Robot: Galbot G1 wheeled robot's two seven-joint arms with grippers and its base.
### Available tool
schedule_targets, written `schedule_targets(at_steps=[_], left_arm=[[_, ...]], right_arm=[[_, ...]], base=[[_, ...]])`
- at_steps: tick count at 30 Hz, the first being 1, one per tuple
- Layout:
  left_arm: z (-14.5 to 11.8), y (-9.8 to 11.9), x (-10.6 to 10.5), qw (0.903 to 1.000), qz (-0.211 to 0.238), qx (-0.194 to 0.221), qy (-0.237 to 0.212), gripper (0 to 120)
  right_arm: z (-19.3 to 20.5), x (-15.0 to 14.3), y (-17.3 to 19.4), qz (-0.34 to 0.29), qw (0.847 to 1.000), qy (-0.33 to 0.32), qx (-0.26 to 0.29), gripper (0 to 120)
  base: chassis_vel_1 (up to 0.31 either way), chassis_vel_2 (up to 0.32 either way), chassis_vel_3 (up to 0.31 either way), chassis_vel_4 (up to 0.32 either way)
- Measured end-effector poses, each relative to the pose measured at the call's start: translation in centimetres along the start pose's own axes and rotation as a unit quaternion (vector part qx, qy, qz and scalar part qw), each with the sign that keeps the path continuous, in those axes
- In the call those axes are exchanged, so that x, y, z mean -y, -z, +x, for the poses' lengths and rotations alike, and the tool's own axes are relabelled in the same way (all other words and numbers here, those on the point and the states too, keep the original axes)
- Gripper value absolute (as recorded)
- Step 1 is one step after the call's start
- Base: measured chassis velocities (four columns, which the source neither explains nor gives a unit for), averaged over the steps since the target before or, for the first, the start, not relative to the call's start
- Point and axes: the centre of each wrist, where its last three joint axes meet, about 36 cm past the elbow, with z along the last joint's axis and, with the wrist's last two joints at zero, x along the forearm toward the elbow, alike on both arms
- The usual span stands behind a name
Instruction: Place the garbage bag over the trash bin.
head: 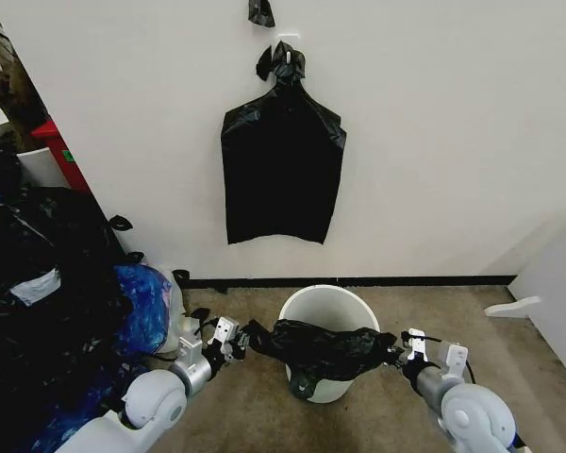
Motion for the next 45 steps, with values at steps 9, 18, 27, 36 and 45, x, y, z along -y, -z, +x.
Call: schedule_targets(at_steps=[9,18,27,36,45], left_arm=[[-2.1,-0.3,-2.0,0.9995,0.029,-0.013,0.009,0],[-2.5,-1.7,-2.2,0.999,0.036,-0.025,0.004,0],[-2.5,-1.2,-2.2,0.9995,0.031,-0.008,0.006,0],[-2.8,-0.8,-2.6,0.9995,0.03,-0.012,0.005,0],[-3.9,-3.6,-2.2,0.9984,0.039,-0.042,-0.001,0]], right_arm=[[-2.1,1.9,0.9,0.006,1.0,0.02,-0.021,0],[-3.9,3.1,0.1,0.013,0.999,0.023,-0.042,0],[-2.4,3.1,0.3,0.048,0.998,0.027,-0.023,0],[-3.9,4.1,0.3,0.076,0.996,0.02,-0.04,0],[-5.9,4.9,-1.4,0.068,0.995,0.011,-0.066,0]], base=[[0.0,0.0,0.0,0.0],[0.0,0.0,0.0,0.0],[0.0,0.0,0.0,0.0],[0.0,0.0,0.0,0.0],[0.0,0.0,0.0,0.0]])
